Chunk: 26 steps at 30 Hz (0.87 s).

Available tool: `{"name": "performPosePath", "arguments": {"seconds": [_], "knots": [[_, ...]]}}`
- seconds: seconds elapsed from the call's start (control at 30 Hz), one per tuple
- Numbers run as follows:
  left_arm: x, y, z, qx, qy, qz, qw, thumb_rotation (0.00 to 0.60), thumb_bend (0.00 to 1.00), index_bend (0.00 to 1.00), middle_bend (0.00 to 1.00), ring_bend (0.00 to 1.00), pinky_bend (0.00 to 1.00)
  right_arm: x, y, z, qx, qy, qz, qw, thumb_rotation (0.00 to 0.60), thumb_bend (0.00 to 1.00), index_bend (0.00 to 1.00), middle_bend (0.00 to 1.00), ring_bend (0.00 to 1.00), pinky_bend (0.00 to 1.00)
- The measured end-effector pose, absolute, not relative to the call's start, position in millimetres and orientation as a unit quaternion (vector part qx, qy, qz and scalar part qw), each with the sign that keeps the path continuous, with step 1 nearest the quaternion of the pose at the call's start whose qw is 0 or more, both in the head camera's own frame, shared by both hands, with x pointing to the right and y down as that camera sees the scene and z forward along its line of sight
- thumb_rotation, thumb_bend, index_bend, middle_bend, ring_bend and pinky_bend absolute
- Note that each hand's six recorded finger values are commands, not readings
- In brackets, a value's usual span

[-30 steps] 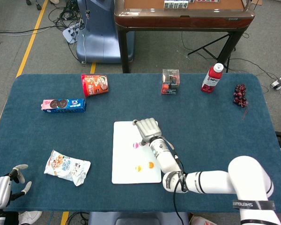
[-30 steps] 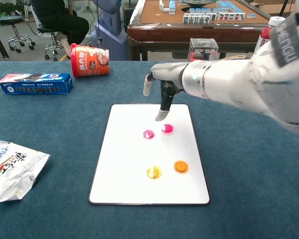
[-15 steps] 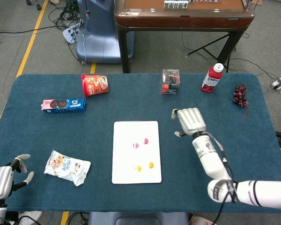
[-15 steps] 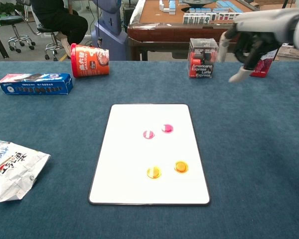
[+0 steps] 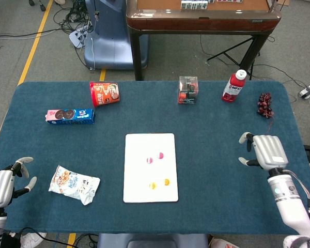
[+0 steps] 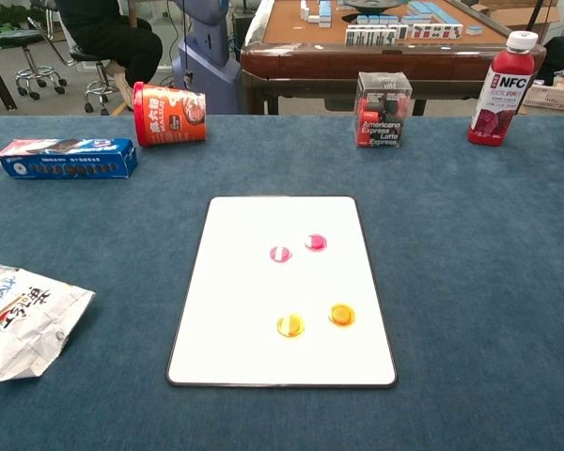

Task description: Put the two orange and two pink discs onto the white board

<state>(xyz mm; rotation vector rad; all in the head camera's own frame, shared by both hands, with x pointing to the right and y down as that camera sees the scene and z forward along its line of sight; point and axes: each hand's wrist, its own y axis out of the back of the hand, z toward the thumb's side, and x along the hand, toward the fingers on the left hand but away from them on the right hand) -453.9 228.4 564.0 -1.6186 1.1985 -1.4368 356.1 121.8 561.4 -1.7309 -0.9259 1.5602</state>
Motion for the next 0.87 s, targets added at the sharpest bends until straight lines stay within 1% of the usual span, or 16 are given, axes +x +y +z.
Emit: {"name": "performPosePath", "arguments": {"seconds": [0.23, 0.5, 0.7, 0.87], "knots": [[-454, 223, 556, -0.612, 0.452, -0.554, 0.338, 0.600, 0.31, 0.38, 0.59, 0.54, 0.75, 395, 152, 546, -0.639, -0.377, 0.599, 0.303, 0.600, 0.10, 0.45, 0.58, 0.60, 0.52], [-458, 216, 551, -0.607, 0.457, -0.558, 0.334, 0.600, 0.31, 0.38, 0.59, 0.54, 0.75, 411, 169, 535, -0.629, -0.391, 0.598, 0.307, 0.600, 0.10, 0.45, 0.58, 0.60, 0.52], [-453, 216, 551, -0.611, 0.455, -0.556, 0.333, 0.600, 0.31, 0.38, 0.59, 0.54, 0.75, 410, 180, 538, -0.636, -0.388, 0.597, 0.298, 0.600, 0.10, 0.45, 0.58, 0.60, 0.52], [-447, 216, 553, -0.617, 0.450, -0.553, 0.334, 0.600, 0.31, 0.38, 0.59, 0.54, 0.75, 411, 183, 543, -0.639, -0.383, 0.599, 0.293, 0.600, 0.10, 0.45, 0.58, 0.60, 0.52]]}}
